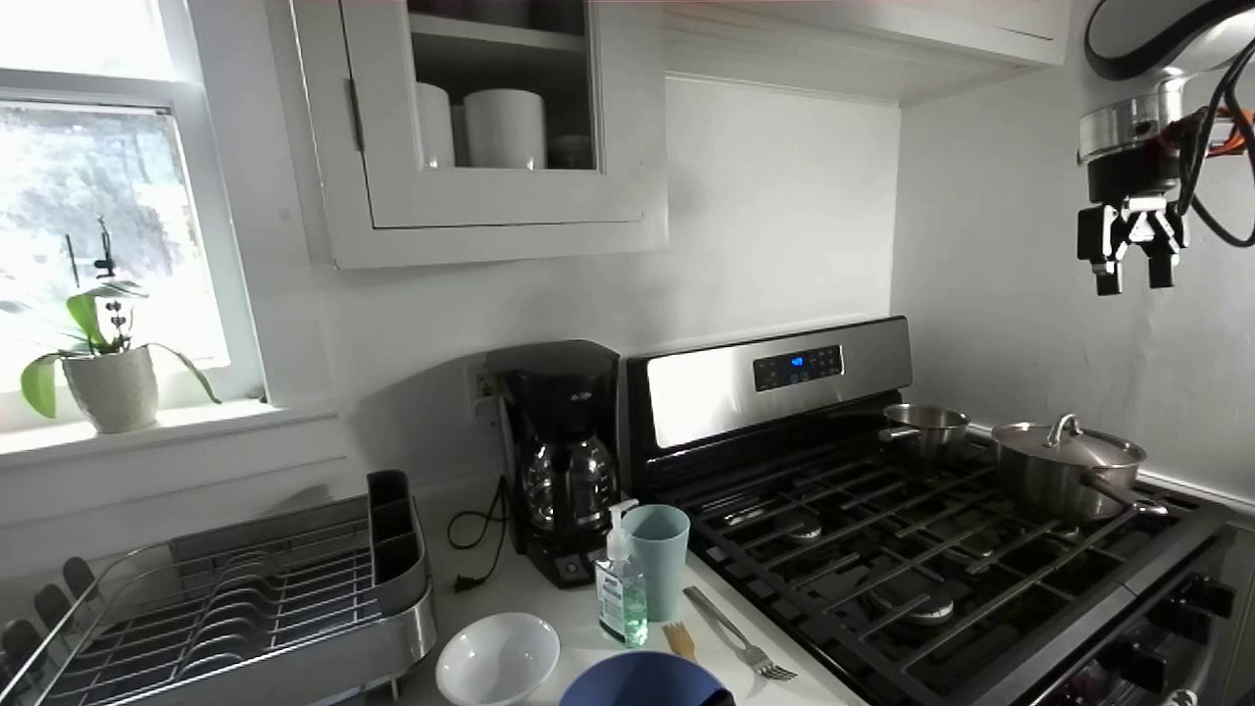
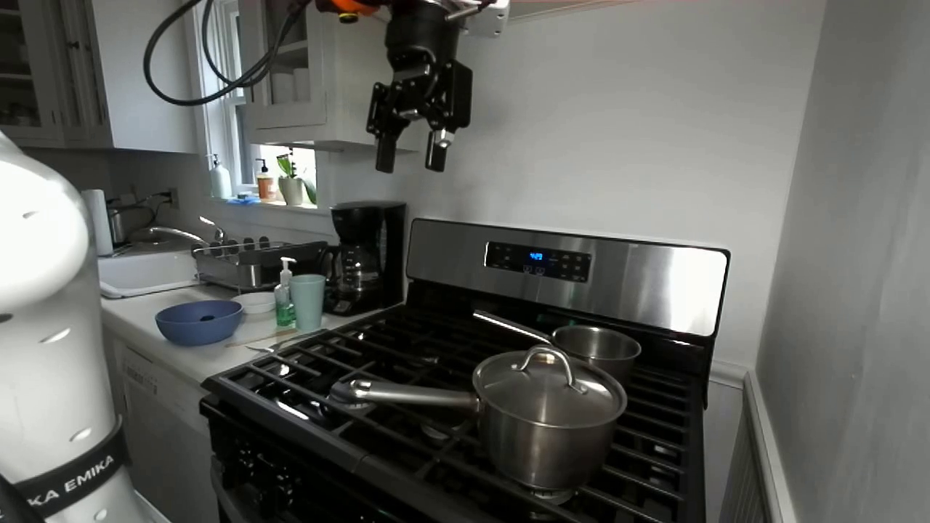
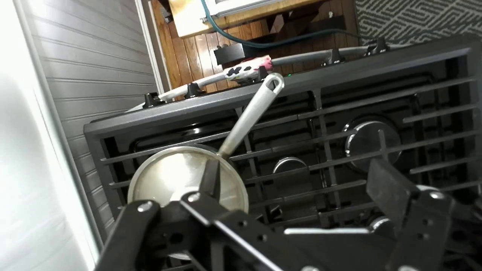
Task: Take the lid off of the bowl
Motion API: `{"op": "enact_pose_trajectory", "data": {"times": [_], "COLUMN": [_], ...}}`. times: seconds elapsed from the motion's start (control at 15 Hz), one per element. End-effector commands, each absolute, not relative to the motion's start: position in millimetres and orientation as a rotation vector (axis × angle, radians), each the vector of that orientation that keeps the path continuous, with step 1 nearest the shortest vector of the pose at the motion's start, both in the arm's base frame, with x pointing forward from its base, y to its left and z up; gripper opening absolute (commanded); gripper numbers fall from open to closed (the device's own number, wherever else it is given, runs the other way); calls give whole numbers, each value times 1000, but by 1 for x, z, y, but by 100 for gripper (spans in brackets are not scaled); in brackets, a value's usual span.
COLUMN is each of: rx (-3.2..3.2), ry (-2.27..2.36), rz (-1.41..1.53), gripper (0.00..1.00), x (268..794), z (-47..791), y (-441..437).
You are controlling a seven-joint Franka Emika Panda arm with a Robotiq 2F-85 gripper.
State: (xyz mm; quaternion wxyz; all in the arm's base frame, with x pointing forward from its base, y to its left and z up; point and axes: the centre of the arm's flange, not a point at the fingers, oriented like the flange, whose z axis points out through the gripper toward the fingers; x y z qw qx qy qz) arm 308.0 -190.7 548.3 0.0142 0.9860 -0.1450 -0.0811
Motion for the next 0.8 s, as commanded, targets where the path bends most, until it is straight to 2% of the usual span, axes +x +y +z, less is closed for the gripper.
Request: {"op": "enact_pose_trajectory", "data": {"times": [0.0,0.73], "rx": [3012,2697], "ry": [-759,-1572], "rz": [-233,-31], "gripper": [100,100], "x": [306,321], "z": [506,404], "y": [-209,-276]}}
